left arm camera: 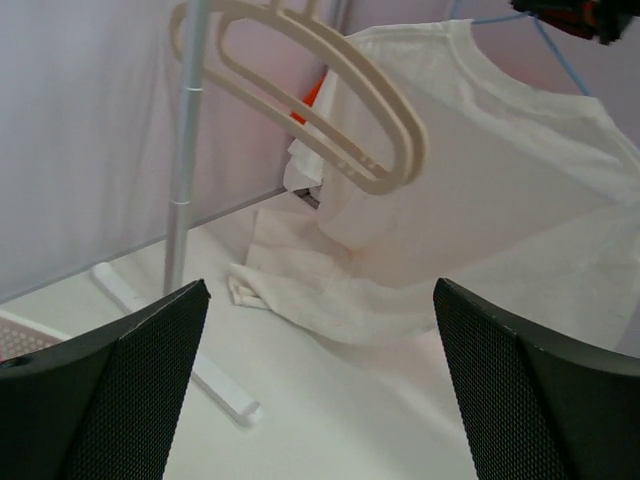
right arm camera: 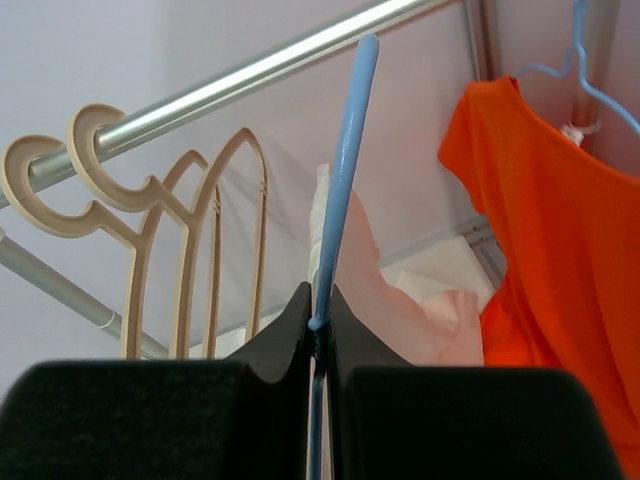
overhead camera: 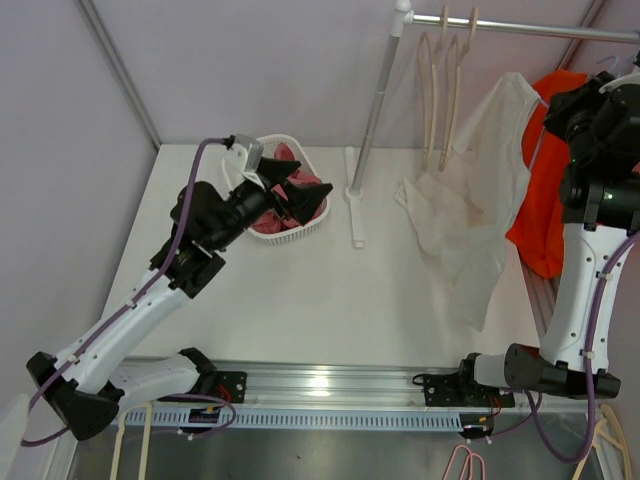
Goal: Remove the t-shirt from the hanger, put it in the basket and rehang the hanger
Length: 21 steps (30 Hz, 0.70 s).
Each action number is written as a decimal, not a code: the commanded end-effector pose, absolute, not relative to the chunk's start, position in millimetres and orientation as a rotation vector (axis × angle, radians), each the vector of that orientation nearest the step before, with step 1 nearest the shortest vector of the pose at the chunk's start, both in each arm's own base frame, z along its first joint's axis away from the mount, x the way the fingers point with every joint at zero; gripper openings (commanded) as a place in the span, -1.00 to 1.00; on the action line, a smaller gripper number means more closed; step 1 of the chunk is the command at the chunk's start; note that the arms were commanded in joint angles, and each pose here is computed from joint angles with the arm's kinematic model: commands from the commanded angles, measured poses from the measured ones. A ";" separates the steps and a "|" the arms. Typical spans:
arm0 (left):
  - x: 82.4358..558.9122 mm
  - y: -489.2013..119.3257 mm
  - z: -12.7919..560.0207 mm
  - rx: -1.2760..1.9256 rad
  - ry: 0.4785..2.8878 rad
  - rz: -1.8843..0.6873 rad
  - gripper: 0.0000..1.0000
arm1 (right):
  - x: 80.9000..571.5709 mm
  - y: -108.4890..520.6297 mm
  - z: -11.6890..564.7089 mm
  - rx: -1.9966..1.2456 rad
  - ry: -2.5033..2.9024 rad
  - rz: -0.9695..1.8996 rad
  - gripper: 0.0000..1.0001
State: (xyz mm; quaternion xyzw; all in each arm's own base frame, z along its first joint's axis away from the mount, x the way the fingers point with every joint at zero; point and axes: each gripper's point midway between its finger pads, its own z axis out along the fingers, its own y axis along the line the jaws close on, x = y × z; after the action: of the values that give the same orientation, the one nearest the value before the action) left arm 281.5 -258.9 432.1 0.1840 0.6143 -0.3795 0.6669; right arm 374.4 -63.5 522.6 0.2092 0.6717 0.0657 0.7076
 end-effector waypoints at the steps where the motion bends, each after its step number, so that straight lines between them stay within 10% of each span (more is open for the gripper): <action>1: 244.3 -272.6 439.9 0.520 1.271 -0.889 0.98 | 336.8 -75.8 529.8 0.678 1.414 0.057 -1.00; 21: 101.8 -392.3 399.1 0.995 0.893 -0.891 0.99 | 288.6 -26.8 493.1 0.876 1.484 0.056 -1.00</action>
State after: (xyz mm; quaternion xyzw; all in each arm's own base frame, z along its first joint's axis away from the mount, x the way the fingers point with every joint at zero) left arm 104.8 -386.8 354.8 0.4671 0.4444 -0.3977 0.6528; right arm 300.2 -20.0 474.7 0.3527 0.6933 0.0160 0.6283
